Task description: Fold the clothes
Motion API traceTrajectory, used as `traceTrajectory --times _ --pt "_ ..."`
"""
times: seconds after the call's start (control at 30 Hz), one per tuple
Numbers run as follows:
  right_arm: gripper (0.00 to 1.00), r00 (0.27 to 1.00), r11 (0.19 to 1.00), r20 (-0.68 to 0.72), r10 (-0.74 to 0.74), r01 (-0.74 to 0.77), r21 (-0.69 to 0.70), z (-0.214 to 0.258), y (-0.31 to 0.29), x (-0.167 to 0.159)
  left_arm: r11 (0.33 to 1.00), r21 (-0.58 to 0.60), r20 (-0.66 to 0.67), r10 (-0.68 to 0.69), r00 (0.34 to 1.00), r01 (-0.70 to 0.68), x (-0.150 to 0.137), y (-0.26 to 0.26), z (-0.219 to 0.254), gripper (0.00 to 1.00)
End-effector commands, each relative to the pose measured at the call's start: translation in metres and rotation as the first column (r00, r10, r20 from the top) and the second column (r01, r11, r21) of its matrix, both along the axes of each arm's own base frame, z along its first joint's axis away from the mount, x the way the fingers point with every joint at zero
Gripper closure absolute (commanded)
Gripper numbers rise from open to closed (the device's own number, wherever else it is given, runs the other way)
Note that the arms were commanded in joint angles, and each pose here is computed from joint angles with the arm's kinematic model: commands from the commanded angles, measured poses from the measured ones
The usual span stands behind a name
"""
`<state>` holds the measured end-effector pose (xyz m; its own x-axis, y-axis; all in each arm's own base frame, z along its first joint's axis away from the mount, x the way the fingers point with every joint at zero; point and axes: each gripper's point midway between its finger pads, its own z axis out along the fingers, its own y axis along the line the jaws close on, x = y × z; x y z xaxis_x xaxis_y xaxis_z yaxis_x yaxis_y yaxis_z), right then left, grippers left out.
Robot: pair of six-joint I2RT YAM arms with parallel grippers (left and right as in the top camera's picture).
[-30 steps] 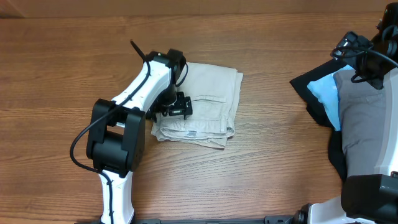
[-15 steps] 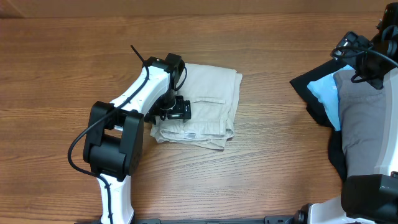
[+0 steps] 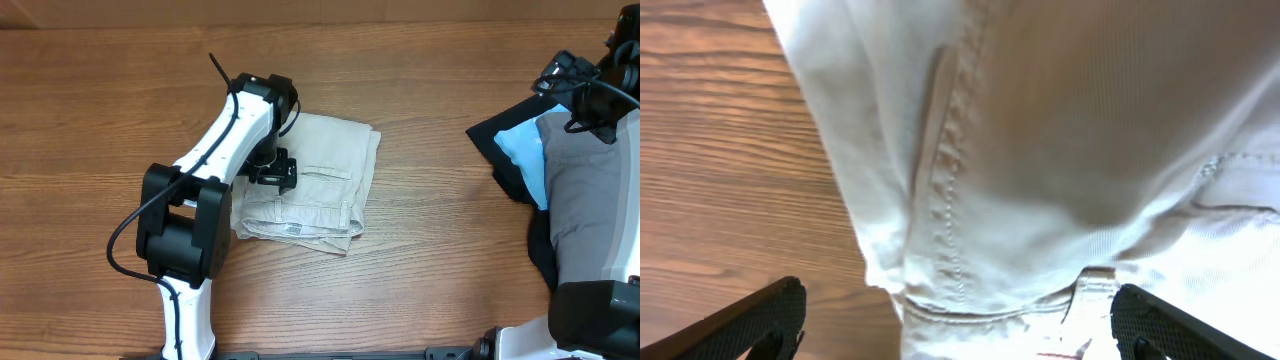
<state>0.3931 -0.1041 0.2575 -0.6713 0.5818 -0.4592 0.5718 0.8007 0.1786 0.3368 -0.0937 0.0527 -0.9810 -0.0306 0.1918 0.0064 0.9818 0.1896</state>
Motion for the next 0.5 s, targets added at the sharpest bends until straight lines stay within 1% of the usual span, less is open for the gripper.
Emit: traceTrajectory --times 0.0,0.27,0.4,0.47 --pt "0.0 1.0 1.0 0.006 -0.007 0.008 -0.009 0.002 -0.003 0.0 0.998 0.022 0.033 -0.063 0.997 0.062 0.009 0.003 0.009 0.0" --pt "0.0 1.0 1.0 0.006 -0.007 0.008 -0.009 0.002 -0.003 0.0 0.997 -0.004 0.074 -0.073 0.995 0.073 0.01 0.0 0.026 0.0" --pt "0.0 1.0 1.0 0.006 -0.007 0.007 -0.009 0.002 -0.003 0.0 0.996 -0.058 0.145 -0.062 0.988 0.071 0.015 -0.008 0.042 0.0" --pt "0.0 1.0 1.0 0.006 -0.007 0.008 -0.009 0.002 -0.003 0.0 0.992 -0.104 0.193 -0.051 0.98 0.072 0.017 -0.014 0.051 0.0"
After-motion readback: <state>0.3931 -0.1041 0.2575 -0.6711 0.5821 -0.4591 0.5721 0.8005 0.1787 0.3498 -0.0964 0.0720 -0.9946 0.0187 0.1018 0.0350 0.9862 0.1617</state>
